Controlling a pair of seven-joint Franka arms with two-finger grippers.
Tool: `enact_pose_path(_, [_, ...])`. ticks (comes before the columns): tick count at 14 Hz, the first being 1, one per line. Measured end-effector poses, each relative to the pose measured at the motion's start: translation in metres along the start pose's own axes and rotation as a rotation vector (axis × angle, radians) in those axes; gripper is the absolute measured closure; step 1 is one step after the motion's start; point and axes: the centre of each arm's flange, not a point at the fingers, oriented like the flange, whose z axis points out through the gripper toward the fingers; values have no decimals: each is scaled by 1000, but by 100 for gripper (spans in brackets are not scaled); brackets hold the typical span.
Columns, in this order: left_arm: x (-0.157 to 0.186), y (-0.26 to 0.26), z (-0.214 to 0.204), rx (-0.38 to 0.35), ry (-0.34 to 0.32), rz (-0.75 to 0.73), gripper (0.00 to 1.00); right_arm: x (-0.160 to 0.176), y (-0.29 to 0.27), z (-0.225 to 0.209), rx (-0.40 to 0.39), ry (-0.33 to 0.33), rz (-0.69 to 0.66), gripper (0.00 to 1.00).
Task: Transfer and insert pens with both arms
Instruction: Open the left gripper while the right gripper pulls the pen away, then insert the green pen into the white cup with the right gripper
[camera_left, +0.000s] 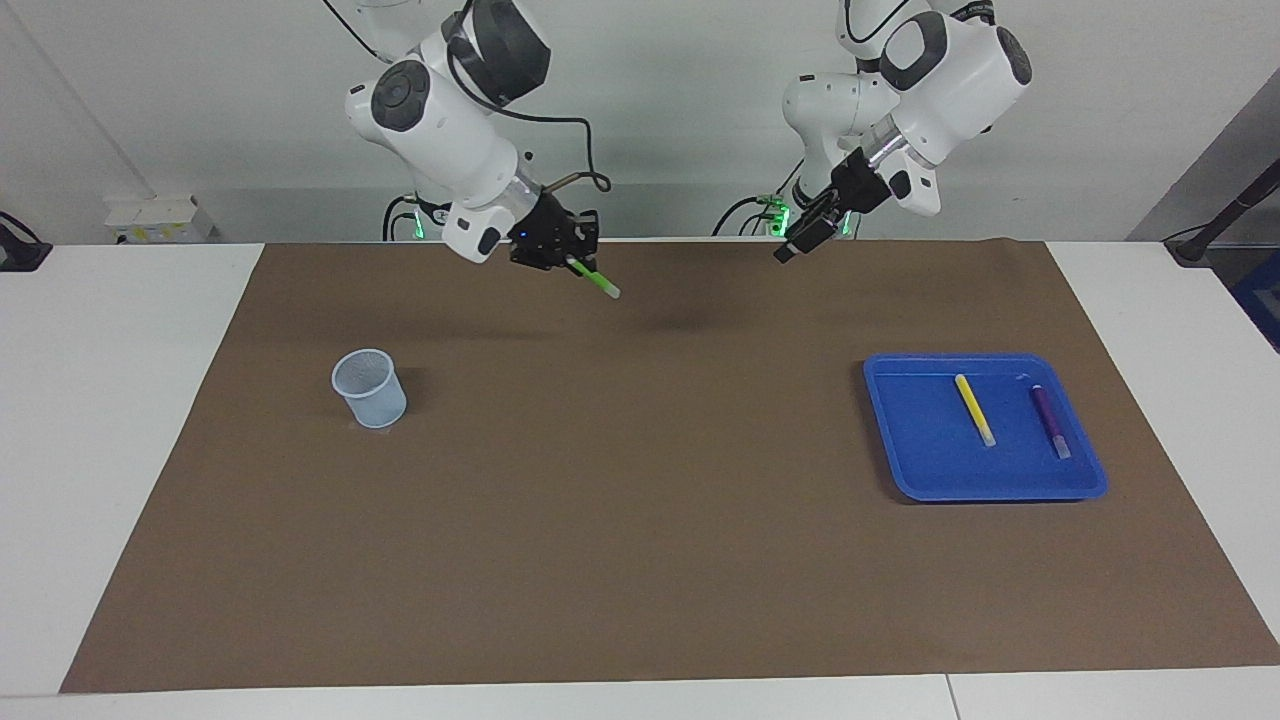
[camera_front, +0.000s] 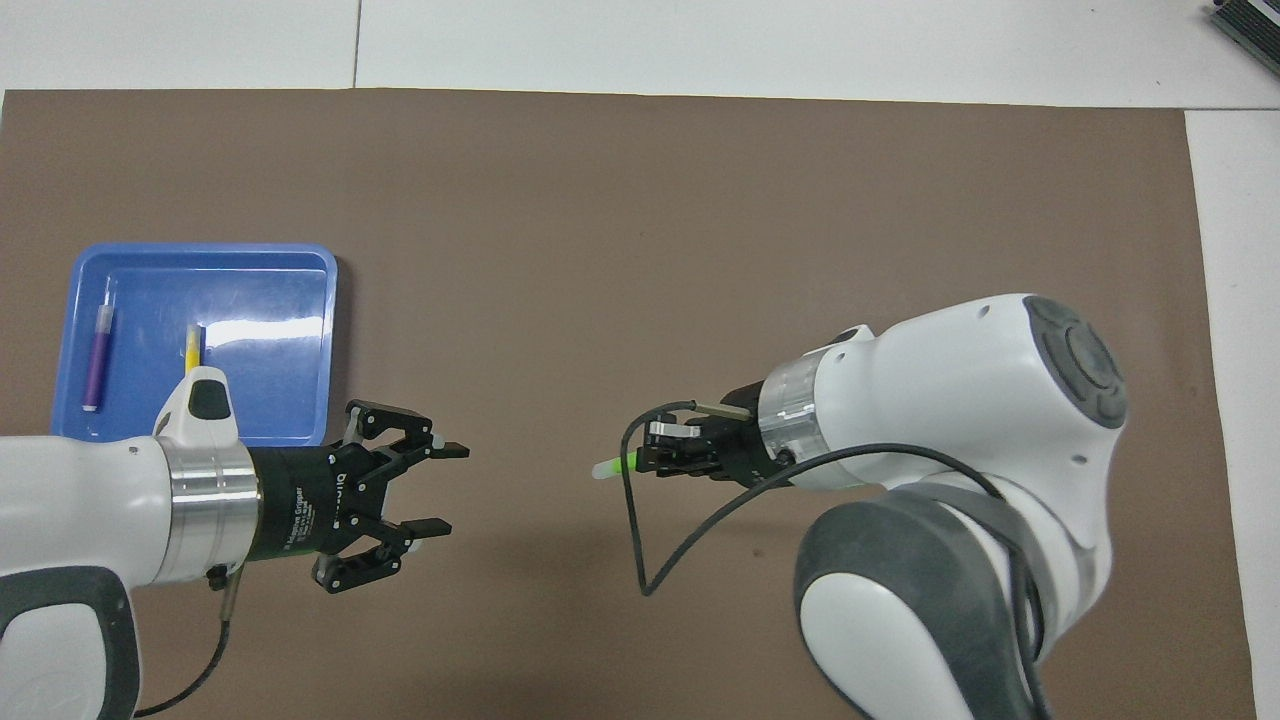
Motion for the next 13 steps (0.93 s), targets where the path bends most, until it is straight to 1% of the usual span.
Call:
enact_pose_path(4, [35, -25, -24, 128, 94, 322, 33, -3, 81, -39, -238, -80, -329, 82])
enact_pose_path(5, [44, -31, -33, 154, 116, 388, 33, -3, 94, -46, -298, -101, -394, 82])
enact_pose_path(6, [53, -37, -41, 179, 138, 449, 31, -3, 103, -51, -360, -124, -450, 82])
enact_pose_path(8, [69, -47, -55, 236, 180, 559, 30, -3, 110, -56, -476, -170, -547, 82])
enact_pose_path(9, [75, -52, -61, 271, 198, 615, 30, 0, 111, -58, -514, -176, -600, 82])
enact_pose_path(10, [82, -57, -65, 301, 211, 665, 30, 4, 113, -60, -544, -166, -658, 82])
enact_pose_path(12, [98, -69, -79, 326, 224, 736, 30, 12, 125, -56, -576, -131, -753, 82])
enact_pose_path(13, [107, -76, -85, 336, 226, 770, 33, 14, 135, -52, -581, -120, -777, 82])
